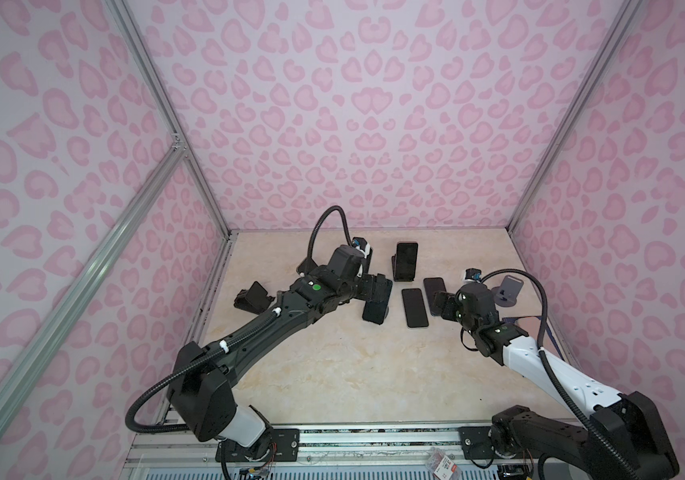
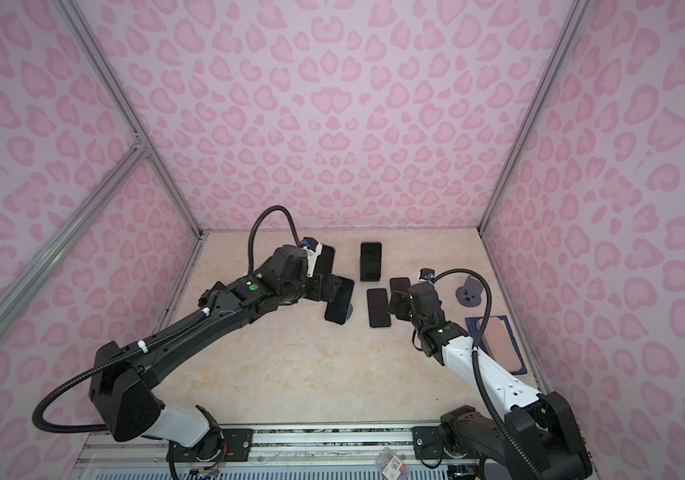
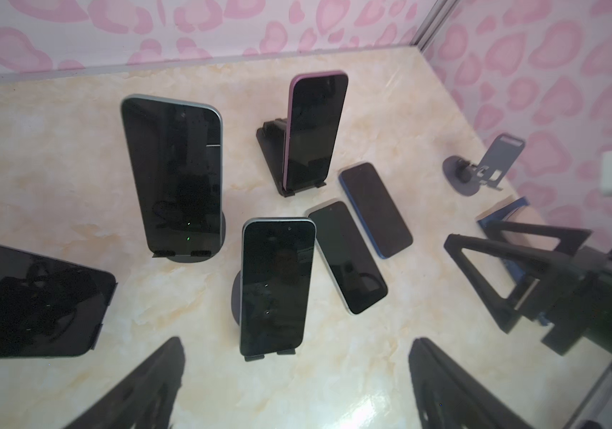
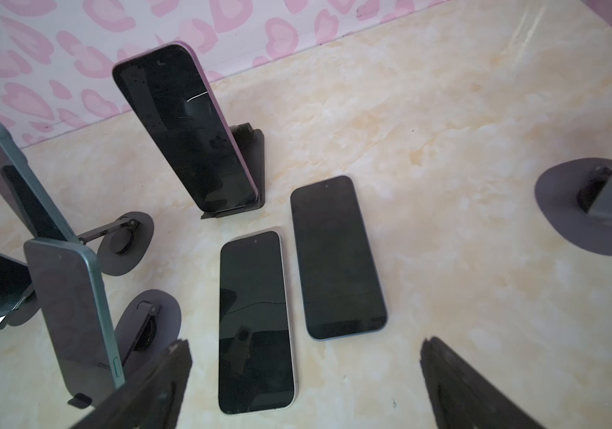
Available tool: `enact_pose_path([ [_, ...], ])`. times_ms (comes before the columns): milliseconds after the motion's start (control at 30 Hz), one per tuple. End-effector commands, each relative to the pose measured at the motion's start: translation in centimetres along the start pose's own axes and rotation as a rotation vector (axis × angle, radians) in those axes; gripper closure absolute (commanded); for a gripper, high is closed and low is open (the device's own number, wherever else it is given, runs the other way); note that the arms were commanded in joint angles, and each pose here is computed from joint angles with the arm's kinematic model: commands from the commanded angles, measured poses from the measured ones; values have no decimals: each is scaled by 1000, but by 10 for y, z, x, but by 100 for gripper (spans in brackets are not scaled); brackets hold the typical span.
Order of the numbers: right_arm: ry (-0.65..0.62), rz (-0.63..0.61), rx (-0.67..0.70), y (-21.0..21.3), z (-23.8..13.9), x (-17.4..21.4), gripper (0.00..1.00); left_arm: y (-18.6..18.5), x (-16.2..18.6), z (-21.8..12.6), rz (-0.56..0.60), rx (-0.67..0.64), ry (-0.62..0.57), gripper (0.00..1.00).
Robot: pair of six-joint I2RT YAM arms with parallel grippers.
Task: Remove the phone from the phone stand
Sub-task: 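Lower the left gripper onto a dark phone on its stand and close on its top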
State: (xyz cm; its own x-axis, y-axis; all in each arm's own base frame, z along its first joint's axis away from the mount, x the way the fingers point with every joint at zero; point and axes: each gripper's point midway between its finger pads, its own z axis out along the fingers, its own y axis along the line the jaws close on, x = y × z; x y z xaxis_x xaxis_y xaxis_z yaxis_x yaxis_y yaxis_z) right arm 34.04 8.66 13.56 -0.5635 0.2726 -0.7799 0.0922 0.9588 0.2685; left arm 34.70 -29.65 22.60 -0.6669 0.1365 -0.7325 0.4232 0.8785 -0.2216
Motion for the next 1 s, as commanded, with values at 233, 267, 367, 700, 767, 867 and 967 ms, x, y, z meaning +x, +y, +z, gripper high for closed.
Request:
enact_pose_path([
  [233,-238,43,94,-30,-21,-14,3,14,19,68,81,-180,193,1],
  [267,-250,43,106,-32,-23,-16,3,13,19,72,90,-190,198,2],
  [367,-267,40,125,-36,-26,-18,3,8,17,82,111,-204,200,2],
  [700,-229,23,112,-27,-14,-11,2,8,19,104,118,-226,226,2],
  [767,-230,18,114,-26,-13,-11,2,11,22,107,121,-241,233,2],
  [867,-230,13,115,-25,-13,-11,2,12,25,111,125,-244,238,2],
  [967,-231,10,118,-24,-14,-10,2,9,27,117,125,-229,243,2],
])
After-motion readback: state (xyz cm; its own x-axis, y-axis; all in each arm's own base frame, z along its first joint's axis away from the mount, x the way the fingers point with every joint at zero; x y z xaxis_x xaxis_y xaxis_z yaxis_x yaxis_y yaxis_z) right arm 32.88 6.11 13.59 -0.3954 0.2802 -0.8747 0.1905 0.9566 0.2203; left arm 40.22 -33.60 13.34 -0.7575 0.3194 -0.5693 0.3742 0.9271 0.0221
